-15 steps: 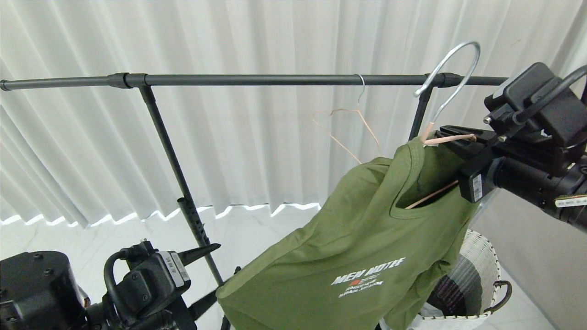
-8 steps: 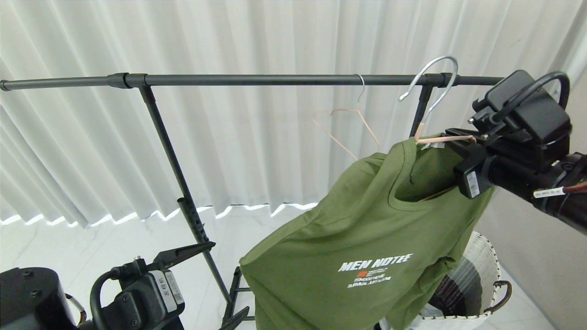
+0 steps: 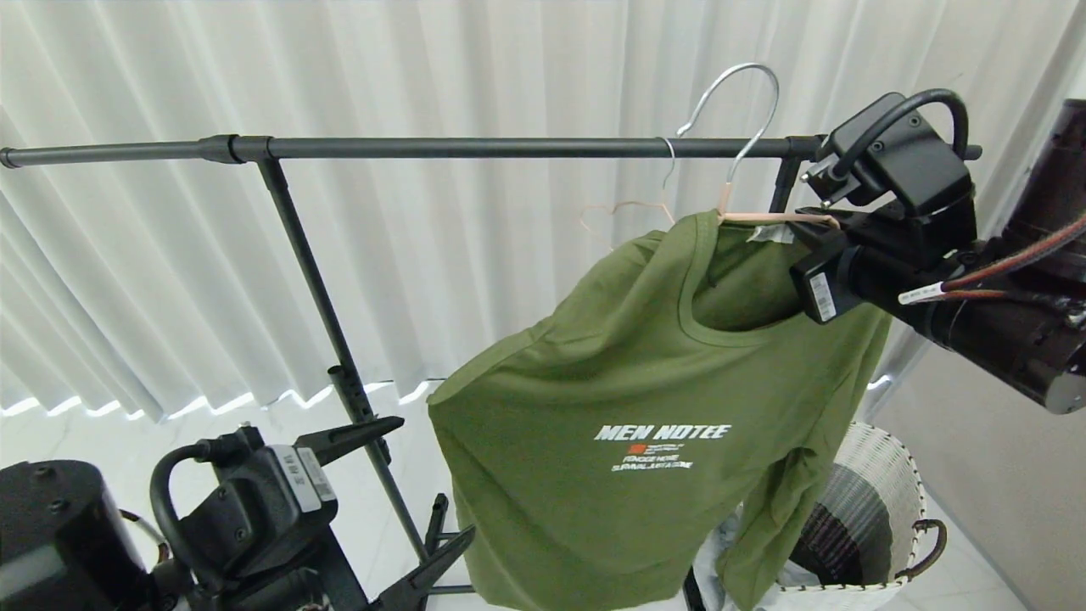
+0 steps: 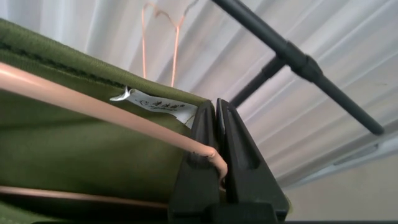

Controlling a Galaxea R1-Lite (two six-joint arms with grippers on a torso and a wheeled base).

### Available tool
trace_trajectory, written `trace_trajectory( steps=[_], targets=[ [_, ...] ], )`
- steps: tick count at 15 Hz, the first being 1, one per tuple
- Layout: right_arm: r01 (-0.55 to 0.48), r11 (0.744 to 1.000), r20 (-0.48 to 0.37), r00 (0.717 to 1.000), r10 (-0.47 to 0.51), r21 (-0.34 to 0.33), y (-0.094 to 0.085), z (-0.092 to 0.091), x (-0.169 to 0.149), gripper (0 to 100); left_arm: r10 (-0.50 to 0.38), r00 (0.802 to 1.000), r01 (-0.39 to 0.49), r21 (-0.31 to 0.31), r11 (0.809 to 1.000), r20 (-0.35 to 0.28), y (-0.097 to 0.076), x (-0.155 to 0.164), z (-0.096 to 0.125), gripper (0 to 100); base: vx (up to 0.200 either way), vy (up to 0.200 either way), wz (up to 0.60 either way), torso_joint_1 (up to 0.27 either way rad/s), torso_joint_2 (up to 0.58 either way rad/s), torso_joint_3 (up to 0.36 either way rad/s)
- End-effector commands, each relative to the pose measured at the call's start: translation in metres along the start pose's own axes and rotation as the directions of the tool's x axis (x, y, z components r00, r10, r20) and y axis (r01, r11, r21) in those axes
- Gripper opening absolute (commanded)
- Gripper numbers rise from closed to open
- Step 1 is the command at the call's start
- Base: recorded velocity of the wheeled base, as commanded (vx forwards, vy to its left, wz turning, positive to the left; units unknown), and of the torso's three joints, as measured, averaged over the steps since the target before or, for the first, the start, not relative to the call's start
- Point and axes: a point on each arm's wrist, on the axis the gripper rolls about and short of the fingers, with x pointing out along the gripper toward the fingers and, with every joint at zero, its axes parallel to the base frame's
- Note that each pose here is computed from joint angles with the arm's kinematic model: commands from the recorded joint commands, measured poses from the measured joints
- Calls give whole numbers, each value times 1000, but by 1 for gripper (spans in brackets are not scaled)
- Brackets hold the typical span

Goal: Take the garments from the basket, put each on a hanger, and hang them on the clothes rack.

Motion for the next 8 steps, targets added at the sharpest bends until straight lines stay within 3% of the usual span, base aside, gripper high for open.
trace_trajectory(
  steps=[1, 4, 5, 8],
  targets=[
    [-18, 1000, 4, 1000, 18, -4, 8, 3, 5, 0, -56, 998, 56, -26, 998, -19, -4, 23, 0, 100, 0, 0, 0, 0, 0, 0],
    [-29, 1000, 15, 999, 29, -1, 10, 6, 4, 0, -37, 997, 34, -47, 998, -68, 0, 29, -9, 100, 0, 0, 0, 0, 0, 0],
    [-31, 1000, 18, 999, 31, 0, 11, 7, 3, 0, -27, 997, 23, -48, 999, -70, 3, 28, -9, 0, 0, 0, 0, 0, 0, 0],
    [-38, 999, 18, 999, 38, -3, 13, 7, 3, 0, -16, 997, 12, -50, 999, -76, 5, 28, -11, 0, 0, 0, 0, 0, 0, 0]
  ],
)
